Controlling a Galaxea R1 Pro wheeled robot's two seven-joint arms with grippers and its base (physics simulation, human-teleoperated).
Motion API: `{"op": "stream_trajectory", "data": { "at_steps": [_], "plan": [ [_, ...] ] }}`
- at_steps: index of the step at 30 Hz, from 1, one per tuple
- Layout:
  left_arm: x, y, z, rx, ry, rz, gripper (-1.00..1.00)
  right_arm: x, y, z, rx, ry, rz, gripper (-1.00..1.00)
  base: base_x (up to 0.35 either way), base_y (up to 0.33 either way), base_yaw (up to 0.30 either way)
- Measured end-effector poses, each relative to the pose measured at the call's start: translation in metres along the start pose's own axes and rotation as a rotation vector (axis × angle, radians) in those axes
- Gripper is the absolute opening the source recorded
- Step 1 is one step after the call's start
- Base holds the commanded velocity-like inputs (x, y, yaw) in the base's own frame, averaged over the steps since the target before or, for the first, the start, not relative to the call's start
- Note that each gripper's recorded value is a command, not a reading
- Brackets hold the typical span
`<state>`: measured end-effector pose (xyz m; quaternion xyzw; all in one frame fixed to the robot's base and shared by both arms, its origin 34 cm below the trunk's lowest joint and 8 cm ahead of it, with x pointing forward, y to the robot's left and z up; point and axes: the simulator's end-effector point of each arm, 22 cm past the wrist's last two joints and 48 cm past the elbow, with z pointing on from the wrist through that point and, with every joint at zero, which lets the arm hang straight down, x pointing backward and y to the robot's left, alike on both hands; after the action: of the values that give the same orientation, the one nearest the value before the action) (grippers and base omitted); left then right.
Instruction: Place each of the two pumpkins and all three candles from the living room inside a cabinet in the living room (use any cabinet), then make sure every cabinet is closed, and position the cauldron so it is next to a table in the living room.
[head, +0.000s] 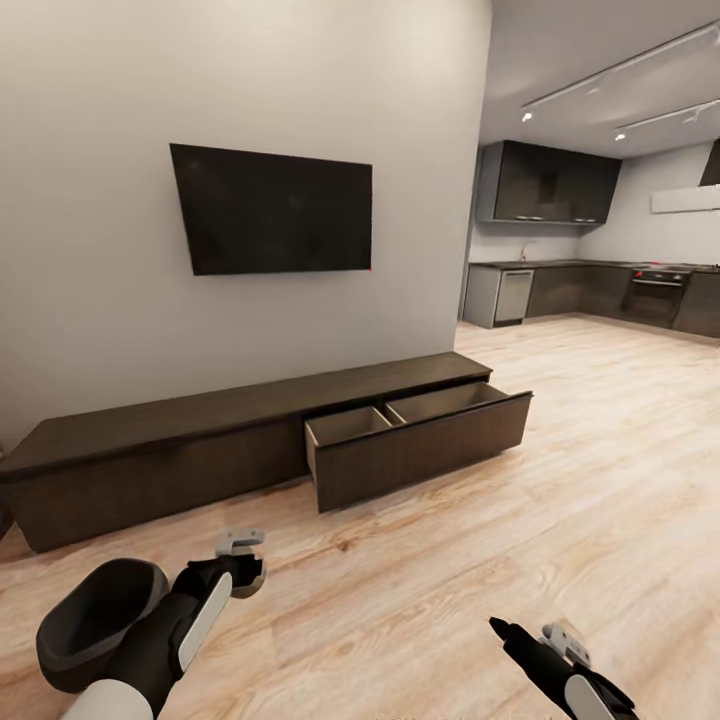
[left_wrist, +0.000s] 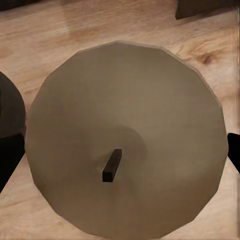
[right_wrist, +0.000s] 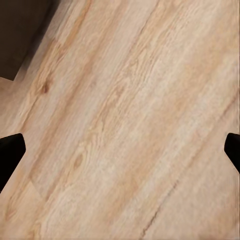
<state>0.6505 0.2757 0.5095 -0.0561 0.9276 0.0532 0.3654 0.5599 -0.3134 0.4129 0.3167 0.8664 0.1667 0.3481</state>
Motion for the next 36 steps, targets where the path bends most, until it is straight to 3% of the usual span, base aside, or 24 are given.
{"op": "stream_trajectory", "data": {
  "at_steps": [7,36],
  "plan": [
    [0.003,0.001,0.002,-0.003,0.006,0.003,-1.0,0.001,-0.005,0.001,0.01,0.004,0.0,1.0,0.148,-0.074,-0.208],
    [0.018,0.001,0.014,-0.007,0.039,0.012,-1.0,0.023,-0.022,0.008,0.048,0.047,0.014,1.0,0.234,-0.209,-0.213]
  ]
}}
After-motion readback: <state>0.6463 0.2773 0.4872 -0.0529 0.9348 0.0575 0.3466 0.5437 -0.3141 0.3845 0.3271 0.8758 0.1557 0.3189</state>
